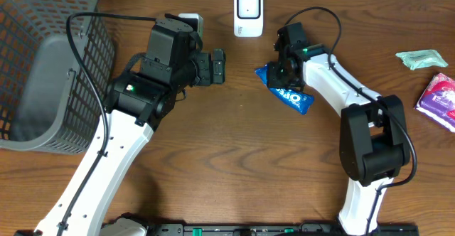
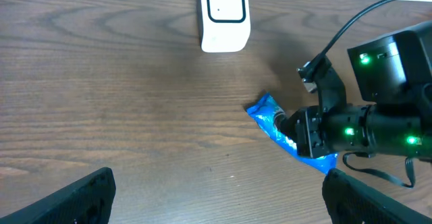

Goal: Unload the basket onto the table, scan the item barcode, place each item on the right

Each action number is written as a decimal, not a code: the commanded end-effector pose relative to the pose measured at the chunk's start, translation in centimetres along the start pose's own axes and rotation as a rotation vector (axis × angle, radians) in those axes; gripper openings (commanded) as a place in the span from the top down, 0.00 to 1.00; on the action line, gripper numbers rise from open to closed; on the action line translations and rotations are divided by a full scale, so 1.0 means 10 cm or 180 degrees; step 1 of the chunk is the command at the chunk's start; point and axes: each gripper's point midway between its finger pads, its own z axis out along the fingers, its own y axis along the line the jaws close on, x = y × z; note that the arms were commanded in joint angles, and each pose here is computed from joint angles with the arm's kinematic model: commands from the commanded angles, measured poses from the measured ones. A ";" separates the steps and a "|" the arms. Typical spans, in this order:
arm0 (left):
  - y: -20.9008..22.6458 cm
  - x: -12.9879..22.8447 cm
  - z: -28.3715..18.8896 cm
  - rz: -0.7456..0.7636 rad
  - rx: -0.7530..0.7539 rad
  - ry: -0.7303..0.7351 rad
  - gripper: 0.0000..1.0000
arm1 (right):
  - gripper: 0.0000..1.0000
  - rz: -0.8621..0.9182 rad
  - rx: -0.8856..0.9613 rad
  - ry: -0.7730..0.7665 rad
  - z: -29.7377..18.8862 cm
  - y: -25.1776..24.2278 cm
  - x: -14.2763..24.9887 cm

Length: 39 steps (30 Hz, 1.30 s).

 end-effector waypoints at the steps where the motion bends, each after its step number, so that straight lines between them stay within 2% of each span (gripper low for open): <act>1: 0.01 -0.07 -0.03 -0.0022 -0.0031 -0.0060 0.02 | 0.99 -0.0020 -0.0012 0.0158 0.18 0.07 0.14; 5: 0.01 -0.07 -0.03 -0.0023 -0.0030 -0.0060 0.02 | 0.99 -0.0158 -0.0078 0.0159 0.25 0.17 0.16; 12: 0.01 -0.07 -0.03 -0.0022 -0.0031 -0.0060 0.02 | 0.99 -0.0145 -0.0136 -0.0194 -0.23 0.23 -0.19; 18: 0.01 -0.07 -0.03 -0.0022 -0.0030 -0.0060 0.02 | 0.99 -0.0039 0.0258 -0.0603 -0.46 -0.09 -0.48; 23: 0.01 -0.07 -0.03 -0.0022 -0.0030 -0.0060 0.02 | 0.99 0.0016 0.0405 -0.0404 -0.27 -0.23 -0.34; 32: 0.01 -0.07 -0.03 -0.0022 -0.0030 -0.0060 0.02 | 0.99 0.0001 0.0252 -0.0019 0.21 -0.05 -0.05; 39: 0.01 -0.07 -0.03 -0.0022 -0.0030 -0.0060 0.02 | 0.99 -0.0132 0.0002 -0.0075 0.31 0.25 -0.06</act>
